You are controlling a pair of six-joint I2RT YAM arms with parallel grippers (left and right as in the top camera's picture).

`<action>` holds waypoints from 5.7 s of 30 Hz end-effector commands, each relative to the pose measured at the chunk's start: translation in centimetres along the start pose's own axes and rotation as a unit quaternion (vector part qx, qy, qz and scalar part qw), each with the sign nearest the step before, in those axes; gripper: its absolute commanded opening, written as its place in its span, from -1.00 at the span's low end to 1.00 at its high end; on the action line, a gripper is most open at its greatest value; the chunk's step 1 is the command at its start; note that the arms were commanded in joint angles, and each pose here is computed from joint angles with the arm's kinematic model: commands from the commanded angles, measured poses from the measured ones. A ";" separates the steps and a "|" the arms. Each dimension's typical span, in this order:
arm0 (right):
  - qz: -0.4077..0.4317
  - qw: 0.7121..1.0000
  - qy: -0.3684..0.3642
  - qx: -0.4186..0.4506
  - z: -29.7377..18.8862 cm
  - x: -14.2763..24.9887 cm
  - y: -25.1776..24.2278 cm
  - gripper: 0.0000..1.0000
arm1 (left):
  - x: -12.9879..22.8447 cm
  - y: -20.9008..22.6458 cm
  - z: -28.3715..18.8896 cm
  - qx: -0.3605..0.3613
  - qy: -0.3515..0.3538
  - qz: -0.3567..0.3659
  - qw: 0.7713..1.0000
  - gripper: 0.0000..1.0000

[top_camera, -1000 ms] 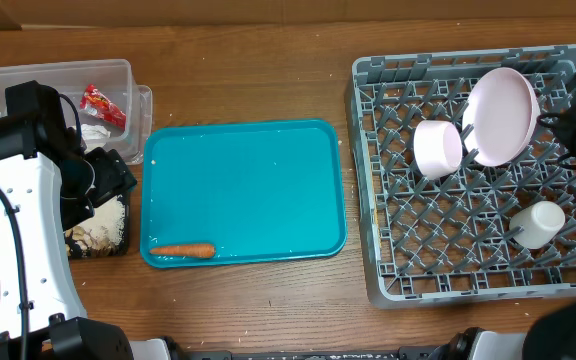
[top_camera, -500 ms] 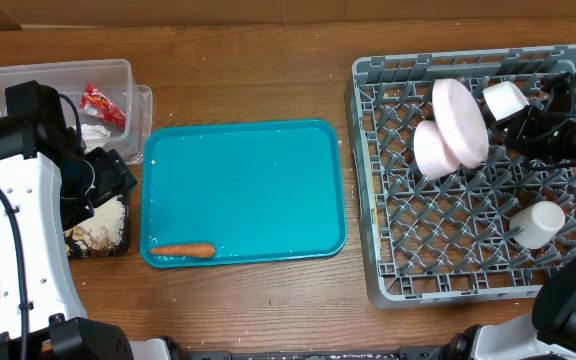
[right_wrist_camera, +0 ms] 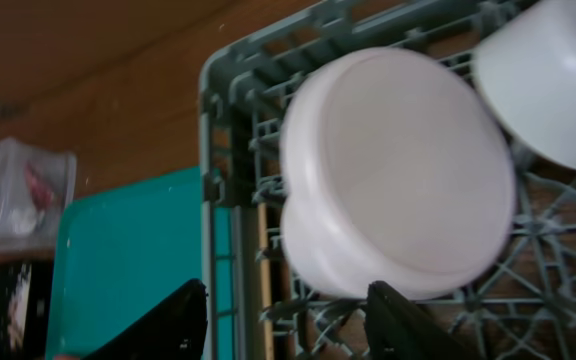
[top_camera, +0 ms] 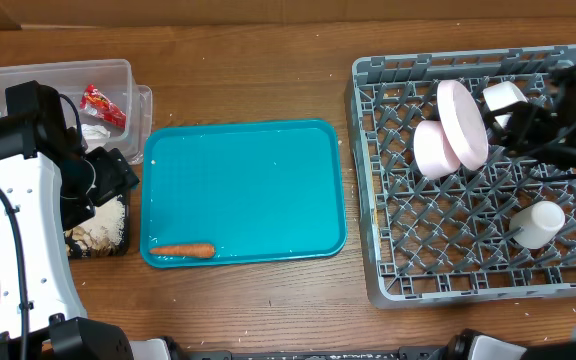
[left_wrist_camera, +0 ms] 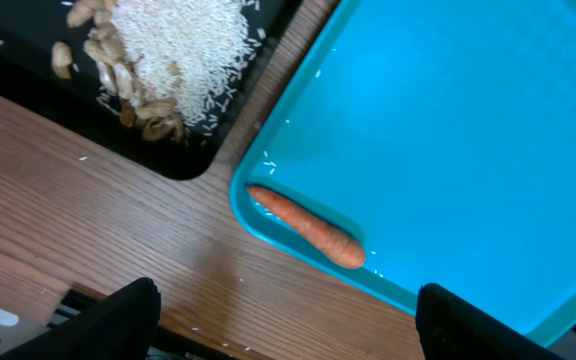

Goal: Sort waste into correct bins and load items into the dishwasher

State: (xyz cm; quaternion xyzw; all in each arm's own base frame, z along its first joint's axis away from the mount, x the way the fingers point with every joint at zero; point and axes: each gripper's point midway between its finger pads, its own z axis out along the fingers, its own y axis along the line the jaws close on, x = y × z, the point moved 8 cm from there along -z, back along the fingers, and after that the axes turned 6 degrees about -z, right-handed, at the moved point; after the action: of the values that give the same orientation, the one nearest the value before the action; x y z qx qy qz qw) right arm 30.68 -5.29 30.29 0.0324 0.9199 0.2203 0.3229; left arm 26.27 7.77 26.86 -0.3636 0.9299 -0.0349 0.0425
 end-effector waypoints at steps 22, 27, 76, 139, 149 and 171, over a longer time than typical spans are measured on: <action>-0.150 0.978 0.142 0.020 4.0 4.7 9.9 0.47 | 7.6 -2.7 12.7 0.003 0.118 -0.049 0.992 0.97; -0.149 0.978 0.146 0.021 4.0 4.8 9.9 0.48 | 7.2 -3.0 14.3 0.024 0.092 -0.046 0.994 0.97; -0.143 0.976 0.163 0.023 3.8 5.3 9.8 0.48 | 5.0 -2.9 16.9 0.033 -0.021 -0.022 0.999 -0.92; -0.144 0.975 0.167 0.036 3.8 5.4 9.5 0.49 | -2.8 9.7 9.3 -0.126 0.076 -0.255 0.956 -0.91; -0.143 0.975 0.167 0.036 3.8 5.4 9.5 0.49 | -0.2 15.3 10.6 -0.116 0.043 -0.378 0.917 -0.91; -0.144 0.975 0.166 0.036 3.8 5.4 9.5 0.49 | -1.2 17.5 15.5 -0.116 -0.069 -0.466 0.875 -0.91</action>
State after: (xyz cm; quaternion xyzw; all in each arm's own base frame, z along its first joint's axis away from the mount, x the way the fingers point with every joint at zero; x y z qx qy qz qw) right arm 27.67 5.80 28.26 -0.1244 0.9641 0.1438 0.1854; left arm 16.90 20.85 9.83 -0.7494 0.6561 0.0836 0.0300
